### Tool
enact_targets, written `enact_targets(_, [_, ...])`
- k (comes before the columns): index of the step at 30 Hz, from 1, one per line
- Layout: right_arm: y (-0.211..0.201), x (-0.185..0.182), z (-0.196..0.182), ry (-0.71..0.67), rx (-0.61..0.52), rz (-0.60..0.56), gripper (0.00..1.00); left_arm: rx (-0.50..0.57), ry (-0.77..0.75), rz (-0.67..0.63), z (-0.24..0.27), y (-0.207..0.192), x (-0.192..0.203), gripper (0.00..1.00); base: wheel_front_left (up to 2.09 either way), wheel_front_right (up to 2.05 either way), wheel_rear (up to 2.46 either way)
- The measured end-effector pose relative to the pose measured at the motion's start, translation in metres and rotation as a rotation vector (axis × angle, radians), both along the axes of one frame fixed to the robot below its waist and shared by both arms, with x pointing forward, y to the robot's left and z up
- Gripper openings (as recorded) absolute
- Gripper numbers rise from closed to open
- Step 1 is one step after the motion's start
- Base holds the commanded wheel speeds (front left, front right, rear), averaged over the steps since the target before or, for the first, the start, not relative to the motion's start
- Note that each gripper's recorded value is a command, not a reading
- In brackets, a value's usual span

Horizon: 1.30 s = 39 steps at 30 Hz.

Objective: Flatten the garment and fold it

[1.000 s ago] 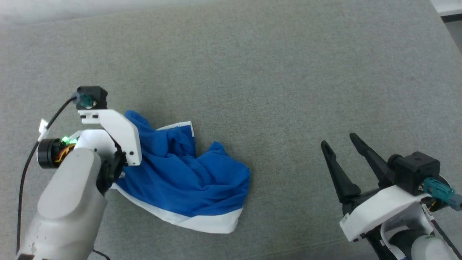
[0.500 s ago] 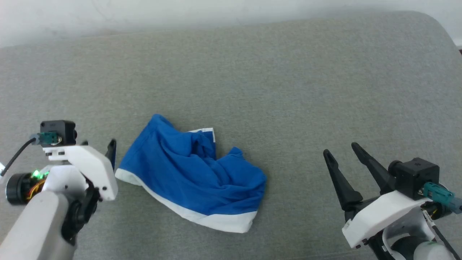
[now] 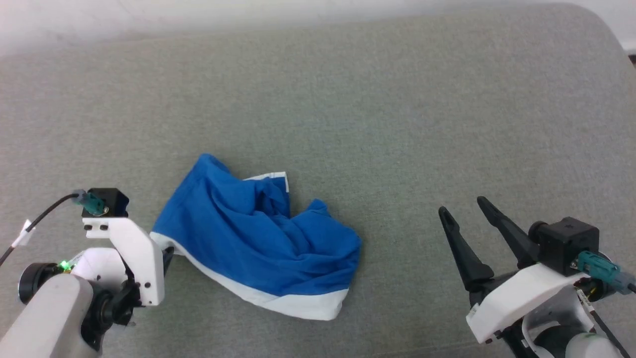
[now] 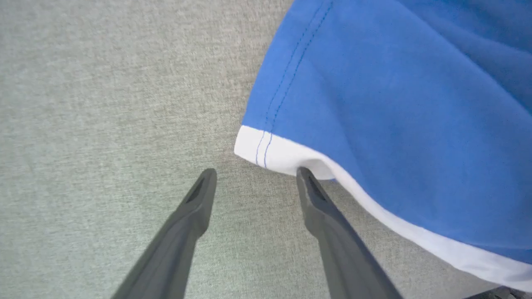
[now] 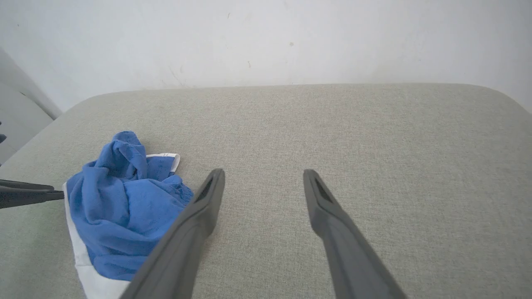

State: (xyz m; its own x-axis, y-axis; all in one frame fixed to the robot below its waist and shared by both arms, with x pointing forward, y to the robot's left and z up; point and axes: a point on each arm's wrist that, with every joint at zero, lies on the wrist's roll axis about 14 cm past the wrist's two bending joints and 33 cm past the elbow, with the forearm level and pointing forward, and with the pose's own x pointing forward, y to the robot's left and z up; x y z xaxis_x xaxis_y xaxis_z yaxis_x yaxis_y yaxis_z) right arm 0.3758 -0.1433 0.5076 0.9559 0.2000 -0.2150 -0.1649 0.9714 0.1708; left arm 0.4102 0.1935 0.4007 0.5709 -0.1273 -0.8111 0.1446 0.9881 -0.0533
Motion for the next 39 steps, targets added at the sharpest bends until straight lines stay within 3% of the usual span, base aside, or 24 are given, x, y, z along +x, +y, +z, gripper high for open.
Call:
enact_targets(10, [-0.009, 0.005, -0.014, 0.033, -0.011, -0.028, 1.00, 0.006, 0.065, -0.040, -0.021, -0.012, 0.023, 0.97, 0.00, 0.00, 0.00])
enact_targets(11, [-0.009, 0.006, -0.016, 0.038, -0.013, -0.030, 1.00, 0.014, 0.092, -0.048, -0.025, -0.013, 0.022, 0.47, 0.00, 0.00, 0.00])
enact_targets(12, [-0.010, 0.006, -0.017, 0.041, -0.014, -0.032, 1.00, 0.019, 0.113, -0.063, -0.027, -0.014, 0.022, 0.03, 0.00, 0.00, 0.00])
enact_targets(13, [-0.011, 0.006, -0.018, 0.043, -0.015, -0.033, 1.00, 0.023, 0.129, -0.069, -0.028, -0.015, 0.023, 0.00, 0.00, 0.00, 0.00])
enact_targets(18, [-0.011, 0.006, -0.022, 0.057, -0.017, -0.035, 1.00, -0.001, 0.153, -0.062, -0.030, -0.025, 0.020, 0.00, 0.00, 0.00, 0.00])
enact_targets(24, [0.004, 0.000, -0.039, 0.145, -0.024, 0.018, 1.00, -0.002, -0.009, 0.006, -0.019, -0.020, 0.020, 0.00, 0.00, 0.00, 0.00])
enact_targets(32, [0.053, -0.035, -0.084, 0.388, -0.011, 0.221, 1.00, -0.026, -0.204, 0.057, 0.017, -0.014, 0.007, 0.00, 0.00, 0.00, 0.00])
enact_targets(39, [0.096, -0.047, -0.100, 0.483, 0.020, 0.373, 1.00, -0.032, -0.267, 0.081, 0.038, -0.006, -0.008, 0.00, 0.00, 0.00, 0.00])
